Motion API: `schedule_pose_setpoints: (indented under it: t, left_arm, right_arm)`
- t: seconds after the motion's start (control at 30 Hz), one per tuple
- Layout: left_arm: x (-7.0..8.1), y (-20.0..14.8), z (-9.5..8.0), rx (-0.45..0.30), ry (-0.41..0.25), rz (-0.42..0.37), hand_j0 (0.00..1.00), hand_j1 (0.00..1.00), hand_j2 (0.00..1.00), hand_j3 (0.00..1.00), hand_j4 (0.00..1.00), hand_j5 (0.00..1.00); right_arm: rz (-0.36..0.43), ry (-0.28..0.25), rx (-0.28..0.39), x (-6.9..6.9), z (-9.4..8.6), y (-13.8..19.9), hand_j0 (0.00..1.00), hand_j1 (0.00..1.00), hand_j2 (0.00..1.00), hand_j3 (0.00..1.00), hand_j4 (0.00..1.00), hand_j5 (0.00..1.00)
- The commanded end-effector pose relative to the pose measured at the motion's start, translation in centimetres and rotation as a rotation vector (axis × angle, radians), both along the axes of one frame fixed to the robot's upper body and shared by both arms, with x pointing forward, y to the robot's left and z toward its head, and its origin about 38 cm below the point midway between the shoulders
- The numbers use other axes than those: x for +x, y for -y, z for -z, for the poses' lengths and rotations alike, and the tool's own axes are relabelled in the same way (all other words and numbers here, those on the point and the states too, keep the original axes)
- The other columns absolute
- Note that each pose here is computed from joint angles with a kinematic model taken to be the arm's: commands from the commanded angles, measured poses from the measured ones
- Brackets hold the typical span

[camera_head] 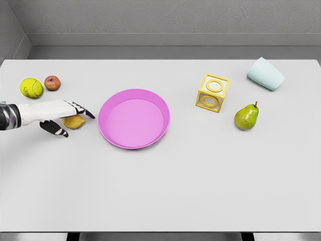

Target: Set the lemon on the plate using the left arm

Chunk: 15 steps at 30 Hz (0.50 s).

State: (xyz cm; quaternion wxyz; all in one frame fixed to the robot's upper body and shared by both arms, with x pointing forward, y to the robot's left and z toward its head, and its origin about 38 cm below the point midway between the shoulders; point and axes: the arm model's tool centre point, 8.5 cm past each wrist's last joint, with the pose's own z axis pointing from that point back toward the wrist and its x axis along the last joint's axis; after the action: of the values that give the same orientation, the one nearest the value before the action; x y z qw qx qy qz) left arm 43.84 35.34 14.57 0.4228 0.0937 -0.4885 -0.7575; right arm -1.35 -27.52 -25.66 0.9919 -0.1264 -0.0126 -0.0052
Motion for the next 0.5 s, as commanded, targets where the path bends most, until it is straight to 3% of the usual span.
schedule_pose_setpoints:
  t: [0.0,0.2,0.37,0.47]
  left_arm:
    - [-0.03,-0.24,-0.06,0.000,-0.003,-0.005,0.79,0.79,0.79,0.79,0.79,0.79]
    - [0.32,-0.63,-0.74,0.016,0.011,-0.010,0.78,0.78,0.78,0.78,0.78,0.78]
    - [0.12,-0.13,-0.16,0.038,0.000,0.010,0.71,0.71,0.71,0.71,0.71,0.71]
    - [0.14,-0.23,-0.15,0.038,0.000,0.006,0.60,0.60,0.60,0.60,0.60,0.60]
  right_arm:
    - [0.001,0.000,0.000,0.00,0.00,0.00,1.00,1.00,1.00,1.00,1.00,1.00]
    - [0.001,0.000,0.000,0.00,0.00,0.00,1.00,1.00,1.00,1.00,1.00,1.00]
    - [0.001,0.000,0.000,0.00,0.00,0.00,1.00,1.00,1.00,1.00,1.00,1.00]
    - [0.001,0.000,0.000,0.00,0.00,0.00,1.00,1.00,1.00,1.00,1.00,1.00]
